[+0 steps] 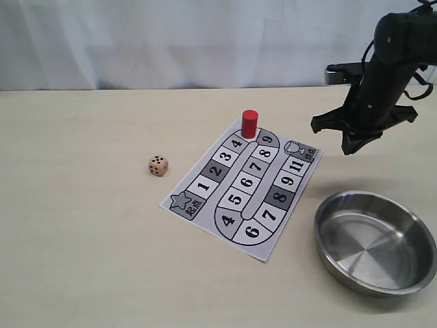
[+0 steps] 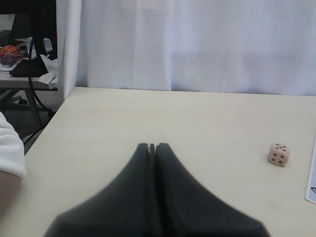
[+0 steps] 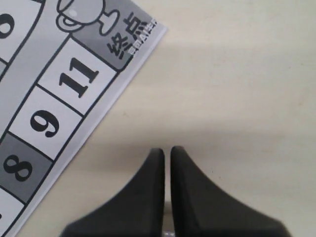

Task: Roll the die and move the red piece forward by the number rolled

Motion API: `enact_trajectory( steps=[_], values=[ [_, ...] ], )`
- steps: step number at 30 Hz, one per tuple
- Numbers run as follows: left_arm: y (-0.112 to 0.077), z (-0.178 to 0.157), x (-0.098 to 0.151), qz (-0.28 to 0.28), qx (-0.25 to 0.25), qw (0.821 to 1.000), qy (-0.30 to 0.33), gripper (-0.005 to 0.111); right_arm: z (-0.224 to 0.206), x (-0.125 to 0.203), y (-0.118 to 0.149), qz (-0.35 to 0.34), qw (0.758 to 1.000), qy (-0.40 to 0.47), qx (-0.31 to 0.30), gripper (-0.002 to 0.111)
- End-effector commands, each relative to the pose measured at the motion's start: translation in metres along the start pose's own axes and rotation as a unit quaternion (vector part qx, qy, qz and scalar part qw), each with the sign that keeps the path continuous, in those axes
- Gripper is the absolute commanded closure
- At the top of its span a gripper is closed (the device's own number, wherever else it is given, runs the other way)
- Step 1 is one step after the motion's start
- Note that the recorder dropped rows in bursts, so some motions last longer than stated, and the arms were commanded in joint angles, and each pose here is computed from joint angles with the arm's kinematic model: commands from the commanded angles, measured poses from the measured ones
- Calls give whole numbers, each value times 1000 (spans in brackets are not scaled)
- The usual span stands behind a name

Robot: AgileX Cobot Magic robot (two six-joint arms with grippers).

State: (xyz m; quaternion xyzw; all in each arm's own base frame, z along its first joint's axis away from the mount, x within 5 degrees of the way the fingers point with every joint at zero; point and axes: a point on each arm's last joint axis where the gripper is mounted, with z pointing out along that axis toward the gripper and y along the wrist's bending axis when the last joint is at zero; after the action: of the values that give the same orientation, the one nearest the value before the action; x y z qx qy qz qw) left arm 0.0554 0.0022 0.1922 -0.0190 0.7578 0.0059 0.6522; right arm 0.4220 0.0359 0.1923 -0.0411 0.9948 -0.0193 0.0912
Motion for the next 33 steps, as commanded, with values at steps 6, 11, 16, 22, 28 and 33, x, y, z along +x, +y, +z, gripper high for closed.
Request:
enact_trajectory(
  steps=[6, 11, 16, 22, 28, 33],
  values=[
    [0, 0, 0, -3, 0, 1000, -3, 107, -12, 21, -4, -1, 1000, -26, -9, 104],
    [0, 0, 0, -3, 0, 1000, -3, 107, -29, 30, -4, 3, 999, -48, -14, 104],
    [0, 0, 0, -3, 0, 1000, -3, 107, -41, 42, -11, 19, 998, -45, -26, 104],
    [0, 0, 0, -3, 0, 1000, -3, 107, -60, 59, -14, 12, 998, -62, -13, 104],
    [0, 0, 0, -2, 0, 1000, -4, 107, -105, 84, -15, 14, 993, -117, -12, 104],
    [0, 0, 0, -2, 0, 1000, -5, 107, -155, 117, -16, 15, 981, -194, -10, 104]
  ],
)
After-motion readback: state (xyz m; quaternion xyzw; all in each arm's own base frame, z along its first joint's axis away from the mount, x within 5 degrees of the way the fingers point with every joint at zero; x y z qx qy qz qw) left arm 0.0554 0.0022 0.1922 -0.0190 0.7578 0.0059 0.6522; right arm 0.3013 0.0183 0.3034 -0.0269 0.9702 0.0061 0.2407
